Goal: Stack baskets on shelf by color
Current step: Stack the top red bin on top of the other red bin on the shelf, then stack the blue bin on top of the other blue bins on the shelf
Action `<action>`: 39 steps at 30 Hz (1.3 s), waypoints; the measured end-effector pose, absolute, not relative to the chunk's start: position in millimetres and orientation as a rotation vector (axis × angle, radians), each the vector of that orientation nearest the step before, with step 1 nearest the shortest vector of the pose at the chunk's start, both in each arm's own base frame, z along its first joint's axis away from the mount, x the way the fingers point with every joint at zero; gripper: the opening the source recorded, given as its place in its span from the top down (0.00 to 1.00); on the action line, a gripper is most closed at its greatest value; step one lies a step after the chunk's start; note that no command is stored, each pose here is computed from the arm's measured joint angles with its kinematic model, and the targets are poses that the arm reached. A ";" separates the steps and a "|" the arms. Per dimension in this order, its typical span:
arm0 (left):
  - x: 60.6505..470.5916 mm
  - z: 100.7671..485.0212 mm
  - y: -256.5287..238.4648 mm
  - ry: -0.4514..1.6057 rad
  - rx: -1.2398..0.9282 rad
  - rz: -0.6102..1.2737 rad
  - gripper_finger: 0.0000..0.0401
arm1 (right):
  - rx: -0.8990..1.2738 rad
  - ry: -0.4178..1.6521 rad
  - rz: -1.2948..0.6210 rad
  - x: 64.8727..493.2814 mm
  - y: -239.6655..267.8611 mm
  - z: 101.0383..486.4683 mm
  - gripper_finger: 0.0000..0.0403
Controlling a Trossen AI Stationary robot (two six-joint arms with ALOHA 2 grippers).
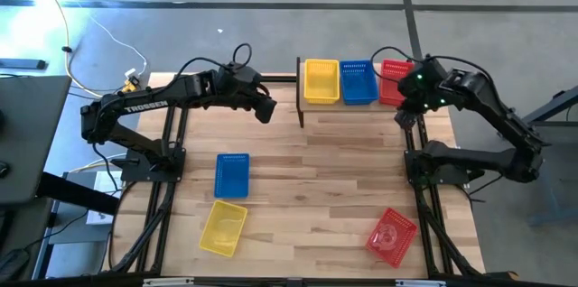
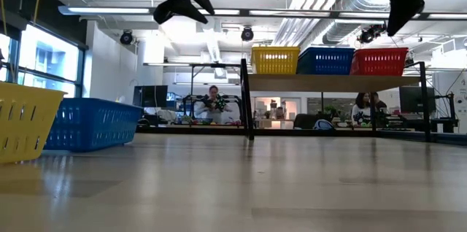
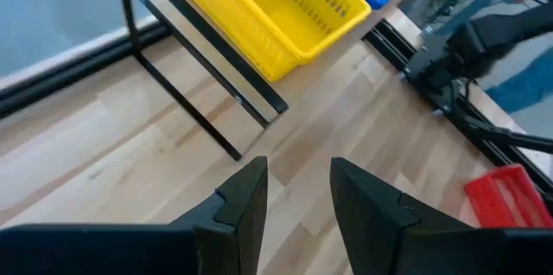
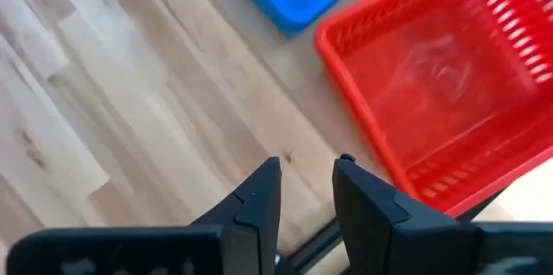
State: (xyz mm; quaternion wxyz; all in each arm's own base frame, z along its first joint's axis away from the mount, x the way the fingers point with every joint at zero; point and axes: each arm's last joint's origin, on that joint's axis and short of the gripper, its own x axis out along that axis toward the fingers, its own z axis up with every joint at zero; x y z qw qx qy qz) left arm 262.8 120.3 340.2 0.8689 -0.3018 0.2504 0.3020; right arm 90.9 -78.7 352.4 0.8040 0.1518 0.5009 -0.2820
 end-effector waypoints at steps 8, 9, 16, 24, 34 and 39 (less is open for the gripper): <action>258.3 339.9 129.4 0.526 -0.669 0.606 0.71 | 0.440 1.205 -0.624 104.0 -90.0 339.8 0.77; 257.9 339.9 130.2 0.526 -0.672 0.604 0.71 | 0.438 1.216 -0.631 105.5 -91.8 338.6 0.77; 255.7 339.9 134.5 0.523 -0.677 0.615 0.71 | 0.422 1.286 -0.755 109.3 -99.6 333.6 0.77; 254.9 339.9 135.9 0.528 -0.654 0.613 0.71 | 0.411 1.318 -0.864 105.2 -99.5 333.4 0.77; 249.0 333.4 135.1 0.613 -0.675 0.637 0.71 | 0.448 1.301 -0.857 104.5 -97.7 333.9 0.77; 242.9 326.1 129.8 0.725 -0.731 0.608 0.71 | 0.523 1.244 -0.846 101.5 -92.1 336.7 0.77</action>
